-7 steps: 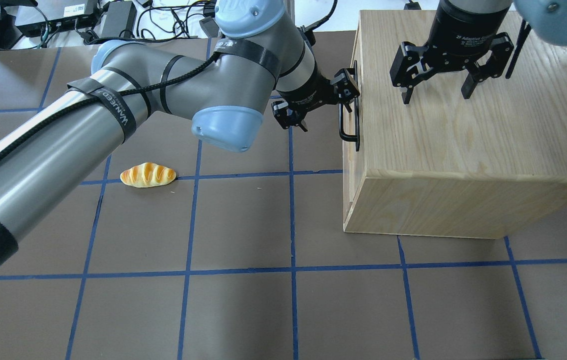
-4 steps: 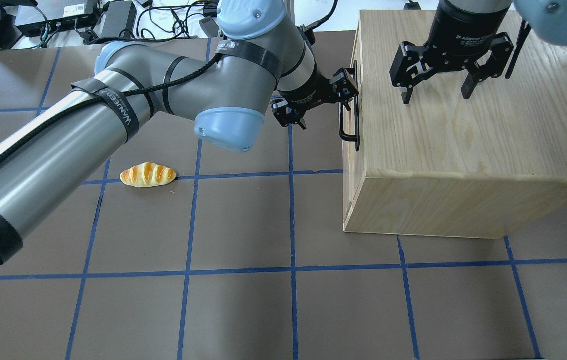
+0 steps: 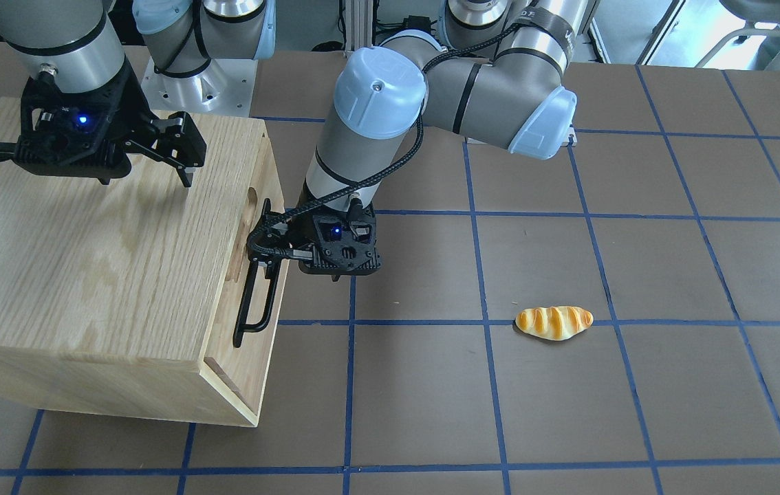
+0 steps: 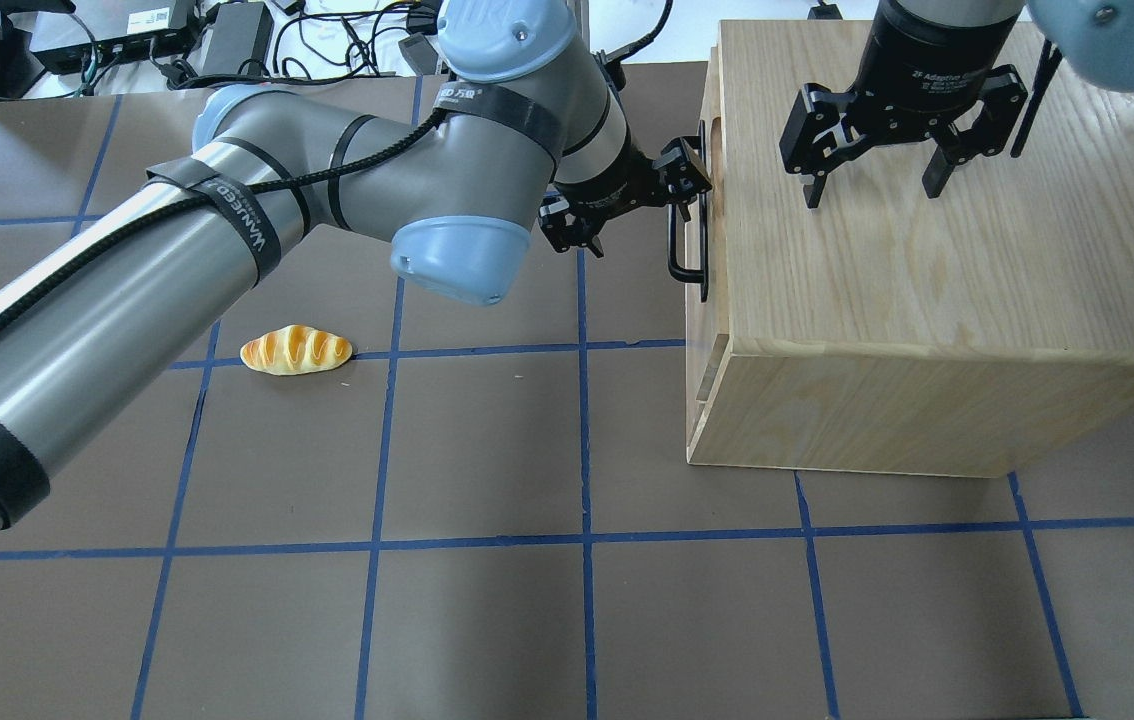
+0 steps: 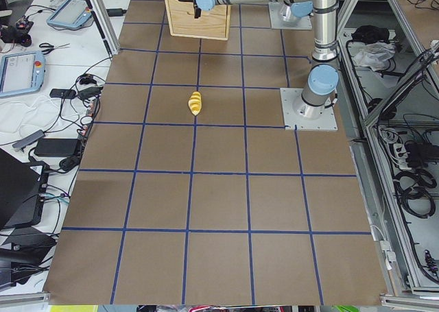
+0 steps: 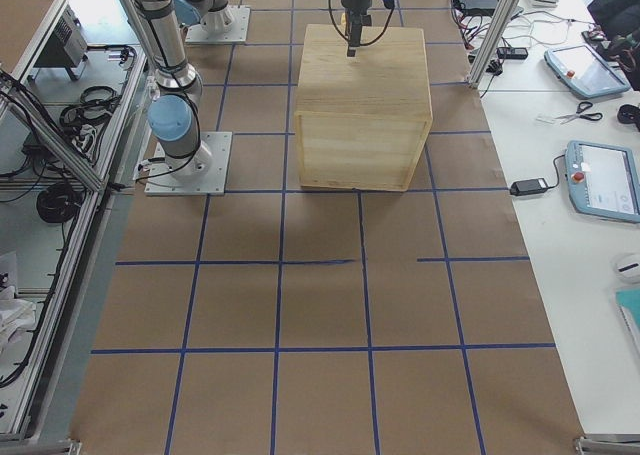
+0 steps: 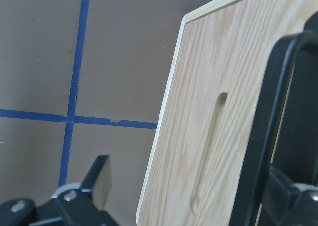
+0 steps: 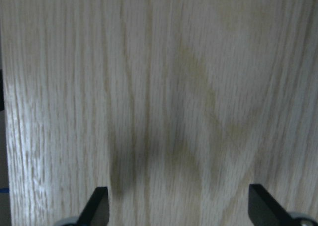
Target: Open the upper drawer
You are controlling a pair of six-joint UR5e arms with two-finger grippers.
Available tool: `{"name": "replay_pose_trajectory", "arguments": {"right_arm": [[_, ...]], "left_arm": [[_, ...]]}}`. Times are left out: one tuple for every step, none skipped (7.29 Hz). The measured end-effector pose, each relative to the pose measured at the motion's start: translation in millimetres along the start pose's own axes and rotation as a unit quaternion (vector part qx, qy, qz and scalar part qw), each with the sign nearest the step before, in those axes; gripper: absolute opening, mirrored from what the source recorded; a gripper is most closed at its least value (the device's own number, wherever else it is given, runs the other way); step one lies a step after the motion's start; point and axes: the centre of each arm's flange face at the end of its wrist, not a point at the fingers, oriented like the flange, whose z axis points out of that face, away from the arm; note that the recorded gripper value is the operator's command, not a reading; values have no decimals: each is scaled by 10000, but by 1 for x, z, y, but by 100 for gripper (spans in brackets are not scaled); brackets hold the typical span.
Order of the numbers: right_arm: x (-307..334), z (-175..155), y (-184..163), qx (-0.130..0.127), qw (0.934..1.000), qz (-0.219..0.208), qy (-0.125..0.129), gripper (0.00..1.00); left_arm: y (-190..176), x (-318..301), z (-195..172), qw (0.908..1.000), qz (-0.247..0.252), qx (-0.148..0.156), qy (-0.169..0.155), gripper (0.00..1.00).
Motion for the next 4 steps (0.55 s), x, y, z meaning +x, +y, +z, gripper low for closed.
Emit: {"name": "replay_pose_trajectory", "arguments": {"right_arm": [[0,0,0,0,10000,0,0,100],[0,0,0,0,10000,0,0,100],[0,0,0,0,10000,0,0,100],[0,0,0,0,10000,0,0,100]], "left_arm": [[0,0,-3,10000,1,18,7,100],[0,1,-7,10000,7,44,30,100],[0,3,-12,10000,11,68,59,100],[-1,5,-15,9999,15,87,80,100]]}}
